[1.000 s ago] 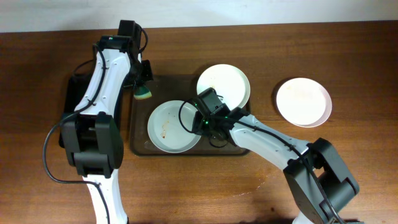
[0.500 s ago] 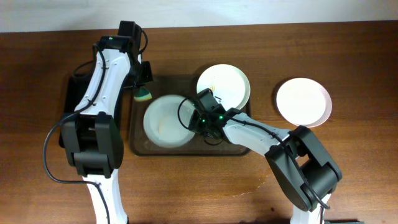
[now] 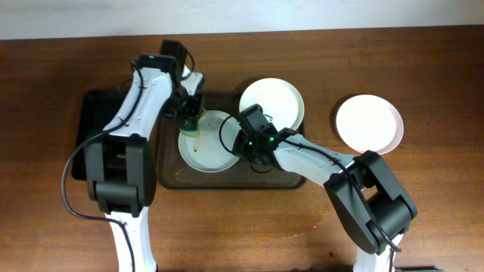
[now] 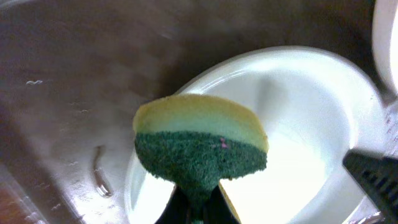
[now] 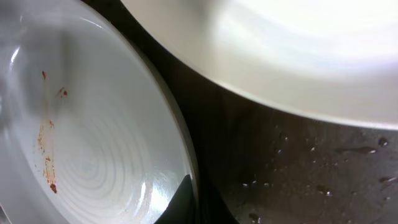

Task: Clean dirty plates on tray and stack at the side
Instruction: 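Scrub the held plate with the sponge in the left gripper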

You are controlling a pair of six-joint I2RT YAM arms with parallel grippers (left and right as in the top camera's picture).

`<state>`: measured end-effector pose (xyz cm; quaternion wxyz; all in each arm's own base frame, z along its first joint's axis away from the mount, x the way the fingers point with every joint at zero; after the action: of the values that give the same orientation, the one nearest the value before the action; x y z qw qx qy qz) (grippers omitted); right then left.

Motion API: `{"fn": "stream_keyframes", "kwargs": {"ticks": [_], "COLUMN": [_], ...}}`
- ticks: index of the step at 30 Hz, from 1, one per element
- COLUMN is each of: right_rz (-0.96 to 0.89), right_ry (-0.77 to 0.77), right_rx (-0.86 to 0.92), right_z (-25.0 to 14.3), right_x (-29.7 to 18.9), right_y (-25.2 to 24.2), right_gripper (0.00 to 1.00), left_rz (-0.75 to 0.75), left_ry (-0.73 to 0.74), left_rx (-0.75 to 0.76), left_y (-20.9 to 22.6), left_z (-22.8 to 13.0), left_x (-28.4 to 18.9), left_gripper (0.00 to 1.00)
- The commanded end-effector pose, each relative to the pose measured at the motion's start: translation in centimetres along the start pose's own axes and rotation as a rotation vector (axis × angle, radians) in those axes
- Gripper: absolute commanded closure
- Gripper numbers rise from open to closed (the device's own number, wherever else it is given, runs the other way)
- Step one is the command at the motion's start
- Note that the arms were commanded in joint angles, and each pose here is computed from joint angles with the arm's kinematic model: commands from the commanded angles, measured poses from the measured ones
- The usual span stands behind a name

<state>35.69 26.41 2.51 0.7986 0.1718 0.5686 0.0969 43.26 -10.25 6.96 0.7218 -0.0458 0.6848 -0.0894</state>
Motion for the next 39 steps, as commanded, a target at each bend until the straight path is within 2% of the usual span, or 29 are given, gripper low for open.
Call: {"fn": "stream_keyframes", "kwargs": {"ticks": [1,4,7,9,11,13,16,18,21,25,27,28,32,36,39], "right_rz": [0.017,0.020,0.023,0.025,0.030,0.029,0.030,0.030,0.030,0.033,0.033,0.033,0.033,0.033,0.036], "right_ry": [0.001,0.003,0.005,0.003,0.003,0.003,0.003,0.002,0.003,0.006,0.006,0.006,0.005,0.006,0.008], "right_rx": [-0.006,-0.007,-0.010,-0.010,-0.011,-0.010,-0.011,-0.011,-0.010,-0.011,-0.010,-0.010,-0.011,-0.011,-0.011], "right_z": [0.7,0.6,0.6,0.6,0.6,0.7,0.7,0.7,0.7,0.6,0.6,0.6,0.6,0.6,0.6], "right_x": [0.3,0.3,0.3,0.3,0.3,0.3,0.3,0.3,0.3,0.3,0.3,0.3,0.3,0.3,0.3], "right_y": [0.3,0.3,0.4,0.5,0.5,0.5,0.5,0.5,0.5,0.6,0.6,0.6,0.6,0.6,0.6], "right_gripper": [0.96,0.96,0.96,0.96,0.96,0.96,0.96,0.96,0.96,0.96,0.96,0.96,0.96,0.96,0.96], "left_rz": [-0.192,-0.228,-0.139,0.114,0.359,0.457,0.446,0.259,-0.085,-0.075,0.046,0.206,0.390,0.484,0.560], "left_ry": [0.060,0.057,0.087,0.035,-0.080,-0.120,-0.040,0.123,0.256,0.252,0.193,0.091,-0.180,-0.359,-0.328], "left_rx": [0.212,0.259,0.224,-0.023,-0.277,-0.374,-0.333,-0.137,0.154,0.256,0.197,0.040,-0.236,-0.302,-0.302], "left_y": [-2.3,-2.4,-0.6,3.0,6.7,8.1,6.9,3.2,-2.6,-3.2,-1.7,0.4,3.0,4.4,5.4], "left_z": [-2.4,-3.2,-4.3,-3.1,-1.9,-2.0,-3.6,-5.8,-8.4,-8.5,-7.1,-5.1,-0.7,2.2,1.2], "left_x": [3.0,4.7,6.3,6.6,5.7,5.1,5.4,6.4,6.6,6.8,7.1,7.1,6.2,4.8,4.4], "left_gripper": [0.99,0.99,0.99,0.99,0.99,0.99,0.99,0.99,0.99,0.99,0.99,0.99,0.99,0.99,0.99]}}
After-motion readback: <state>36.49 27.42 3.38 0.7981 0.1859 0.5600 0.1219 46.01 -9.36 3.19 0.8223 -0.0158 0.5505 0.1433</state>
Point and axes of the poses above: each gripper's point midway between its finger pads, its own x axis out along the fingers, its own y axis along the line the jaws close on, z = x × y, the point moved 2 cm from there along -x, back along the fingers, and after that the axes turned 13 degrees about -x, right-handed, at the moved point
